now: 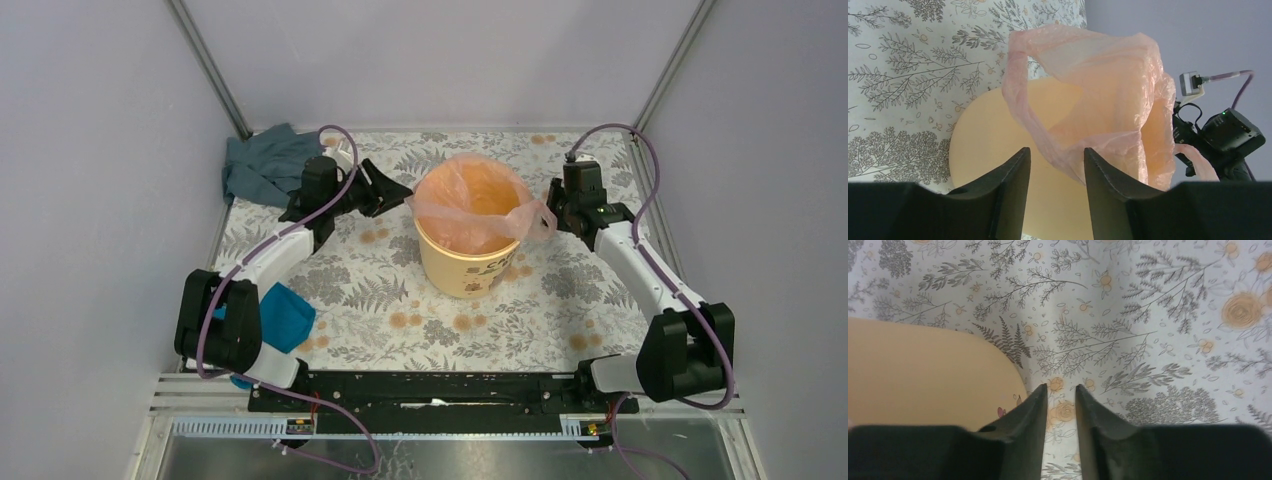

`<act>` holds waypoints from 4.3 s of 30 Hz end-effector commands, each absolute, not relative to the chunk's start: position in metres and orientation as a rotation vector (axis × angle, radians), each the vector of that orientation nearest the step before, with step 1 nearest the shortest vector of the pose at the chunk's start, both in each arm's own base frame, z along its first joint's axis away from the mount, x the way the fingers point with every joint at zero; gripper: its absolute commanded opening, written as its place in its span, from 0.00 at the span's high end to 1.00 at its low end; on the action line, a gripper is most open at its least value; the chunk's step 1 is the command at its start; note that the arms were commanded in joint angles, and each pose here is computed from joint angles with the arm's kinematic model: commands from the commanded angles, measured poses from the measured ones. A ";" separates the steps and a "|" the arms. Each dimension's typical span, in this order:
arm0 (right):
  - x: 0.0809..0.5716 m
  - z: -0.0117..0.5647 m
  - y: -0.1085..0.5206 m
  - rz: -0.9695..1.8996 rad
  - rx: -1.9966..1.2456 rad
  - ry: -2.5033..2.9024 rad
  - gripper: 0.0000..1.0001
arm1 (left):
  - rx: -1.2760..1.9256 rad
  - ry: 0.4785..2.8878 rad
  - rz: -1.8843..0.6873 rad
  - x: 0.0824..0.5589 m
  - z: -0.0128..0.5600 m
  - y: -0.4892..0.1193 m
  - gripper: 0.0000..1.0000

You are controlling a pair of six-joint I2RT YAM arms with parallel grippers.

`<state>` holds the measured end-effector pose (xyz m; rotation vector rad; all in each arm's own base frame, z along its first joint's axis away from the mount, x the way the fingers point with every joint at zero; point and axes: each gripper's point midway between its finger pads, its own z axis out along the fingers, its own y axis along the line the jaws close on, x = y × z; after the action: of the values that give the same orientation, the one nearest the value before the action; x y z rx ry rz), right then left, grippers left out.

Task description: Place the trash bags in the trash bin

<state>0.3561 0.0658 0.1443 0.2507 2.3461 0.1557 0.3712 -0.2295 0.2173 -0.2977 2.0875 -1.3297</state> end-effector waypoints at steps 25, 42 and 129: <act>0.262 0.397 0.175 0.825 -0.529 1.816 0.00 | -0.225 2.048 -1.473 0.343 0.219 -0.236 0.81; 0.197 0.294 0.227 0.803 -0.915 2.135 0.43 | -0.205 2.050 -1.475 0.343 0.226 -0.240 0.81; 0.313 0.191 0.108 0.259 0.102 2.103 0.86 | -0.380 2.121 -1.485 0.415 0.165 -0.253 0.68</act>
<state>0.2953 0.1232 0.1968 0.0968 2.1315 0.3753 0.4076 -0.2392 0.1461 -0.4545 2.2137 -1.4140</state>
